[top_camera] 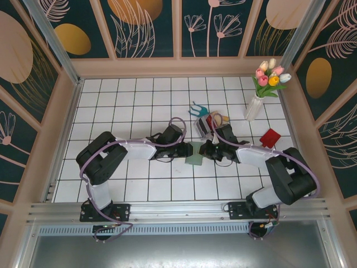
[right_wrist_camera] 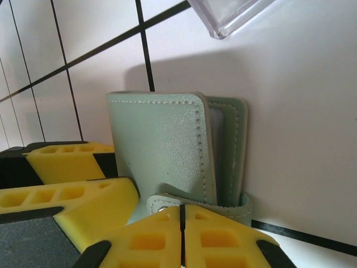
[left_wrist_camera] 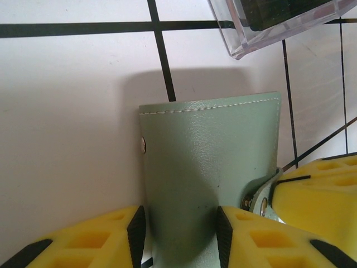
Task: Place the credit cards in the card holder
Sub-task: Close the button on the card holder.
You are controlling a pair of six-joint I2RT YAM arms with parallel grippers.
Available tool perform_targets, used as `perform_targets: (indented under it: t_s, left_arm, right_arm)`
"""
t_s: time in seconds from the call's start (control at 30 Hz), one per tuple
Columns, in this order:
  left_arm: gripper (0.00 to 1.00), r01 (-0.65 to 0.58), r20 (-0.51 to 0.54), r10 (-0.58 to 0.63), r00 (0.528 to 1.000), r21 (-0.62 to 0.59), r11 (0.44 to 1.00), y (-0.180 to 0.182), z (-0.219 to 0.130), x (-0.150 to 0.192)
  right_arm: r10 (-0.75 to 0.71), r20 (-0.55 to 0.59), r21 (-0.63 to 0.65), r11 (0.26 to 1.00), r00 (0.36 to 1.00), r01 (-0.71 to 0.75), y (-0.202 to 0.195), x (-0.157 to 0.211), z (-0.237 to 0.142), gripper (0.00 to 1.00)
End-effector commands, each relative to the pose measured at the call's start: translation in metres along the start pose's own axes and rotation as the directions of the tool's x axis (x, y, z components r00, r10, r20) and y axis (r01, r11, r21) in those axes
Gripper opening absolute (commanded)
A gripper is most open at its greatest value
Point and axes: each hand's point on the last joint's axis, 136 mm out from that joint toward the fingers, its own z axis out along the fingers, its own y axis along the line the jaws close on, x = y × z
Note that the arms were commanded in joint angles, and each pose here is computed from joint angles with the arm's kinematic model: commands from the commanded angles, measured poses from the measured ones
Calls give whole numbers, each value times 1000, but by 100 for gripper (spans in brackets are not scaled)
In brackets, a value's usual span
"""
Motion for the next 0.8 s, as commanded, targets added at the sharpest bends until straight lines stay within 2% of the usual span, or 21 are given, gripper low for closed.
perform_targets:
  t_s: [0.0,0.17,0.43,0.77]
  left_arm:
    - [40,-9,-63,7,998,-28,1000,9,11,16]
    - [37,-6,-65,5,998,-24,1000,9,12,17]
    - [31,-2,-65,0,998,-22,1000,9,11,19]
    - [31,3,-64,-4,998,-18,1000,9,10,20]
  right_arm:
    - [-36,-3,-36,999,999,36,9,-5,1,9]
    - [-42,-18,-25,999,999,42,7,-3,3,10]
    - [-18,24,7,1000,1000,18,6,-13,5,10]
    - [-39,33,63,997,999,37,4,-10,4,11]
